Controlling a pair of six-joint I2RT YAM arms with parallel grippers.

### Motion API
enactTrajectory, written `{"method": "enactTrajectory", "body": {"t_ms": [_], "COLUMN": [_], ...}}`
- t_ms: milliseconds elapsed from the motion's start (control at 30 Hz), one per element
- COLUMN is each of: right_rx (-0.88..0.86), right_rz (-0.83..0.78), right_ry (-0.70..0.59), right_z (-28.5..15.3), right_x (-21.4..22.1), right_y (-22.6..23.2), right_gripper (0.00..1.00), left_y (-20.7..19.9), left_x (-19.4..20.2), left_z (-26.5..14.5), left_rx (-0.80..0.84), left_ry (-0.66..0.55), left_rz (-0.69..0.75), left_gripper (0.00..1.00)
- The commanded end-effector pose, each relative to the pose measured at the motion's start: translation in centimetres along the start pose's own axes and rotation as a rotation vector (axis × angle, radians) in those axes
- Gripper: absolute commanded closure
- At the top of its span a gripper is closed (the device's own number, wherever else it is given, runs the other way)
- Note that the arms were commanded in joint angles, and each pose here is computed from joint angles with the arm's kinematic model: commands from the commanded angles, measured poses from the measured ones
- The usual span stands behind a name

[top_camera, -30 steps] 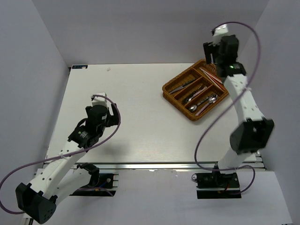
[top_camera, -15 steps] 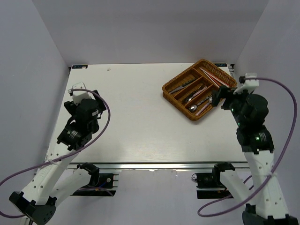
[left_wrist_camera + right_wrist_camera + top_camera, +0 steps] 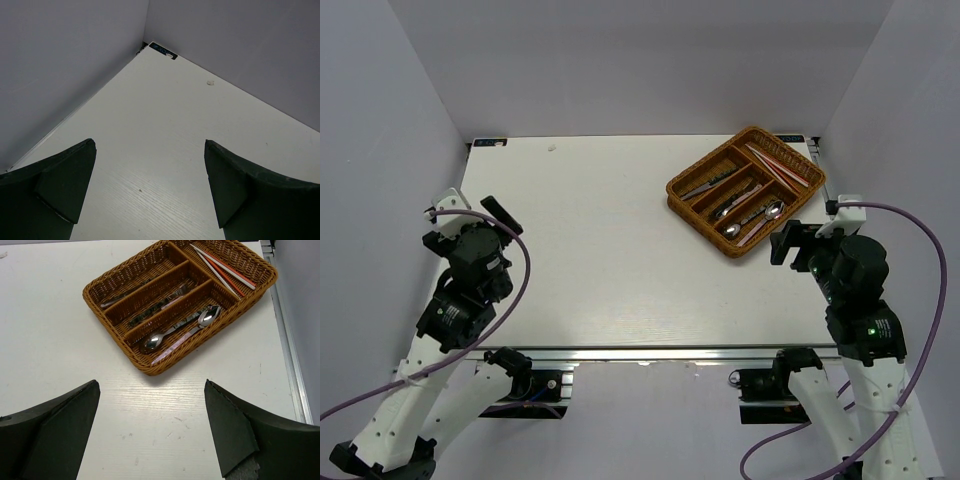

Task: Sort the eating utensils into containers

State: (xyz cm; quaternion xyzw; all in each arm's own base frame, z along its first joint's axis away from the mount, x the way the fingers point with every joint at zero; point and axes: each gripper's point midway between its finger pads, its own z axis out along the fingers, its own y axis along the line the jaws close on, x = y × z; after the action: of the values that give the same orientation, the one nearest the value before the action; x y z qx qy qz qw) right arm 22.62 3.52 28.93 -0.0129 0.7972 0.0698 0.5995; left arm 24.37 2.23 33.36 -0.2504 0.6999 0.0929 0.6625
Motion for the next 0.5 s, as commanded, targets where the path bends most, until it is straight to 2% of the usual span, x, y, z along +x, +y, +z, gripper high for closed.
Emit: {"method": "enactTrajectory", "body": {"t_ms": [0, 467], "right_rx": [-0.031, -0.055], "right_rz": [0.012, 0.015], "right_ry": [-0.030, 0.001], "right_z": [-0.5, 0.5], "right_x": [-0.4, 1.4], "right_y": [0.6, 0.9], "right_gripper": [0.11, 0.11], "left_y": [0.9, 0.6], "left_x": [0.4, 2.4], "left_z": [0.2, 0.5], "left_rx": [-0.037, -0.007], "left_ry": [-0.014, 0.003], "left_rz": [0.022, 0.059], "left_gripper": [0.02, 0.02]}}
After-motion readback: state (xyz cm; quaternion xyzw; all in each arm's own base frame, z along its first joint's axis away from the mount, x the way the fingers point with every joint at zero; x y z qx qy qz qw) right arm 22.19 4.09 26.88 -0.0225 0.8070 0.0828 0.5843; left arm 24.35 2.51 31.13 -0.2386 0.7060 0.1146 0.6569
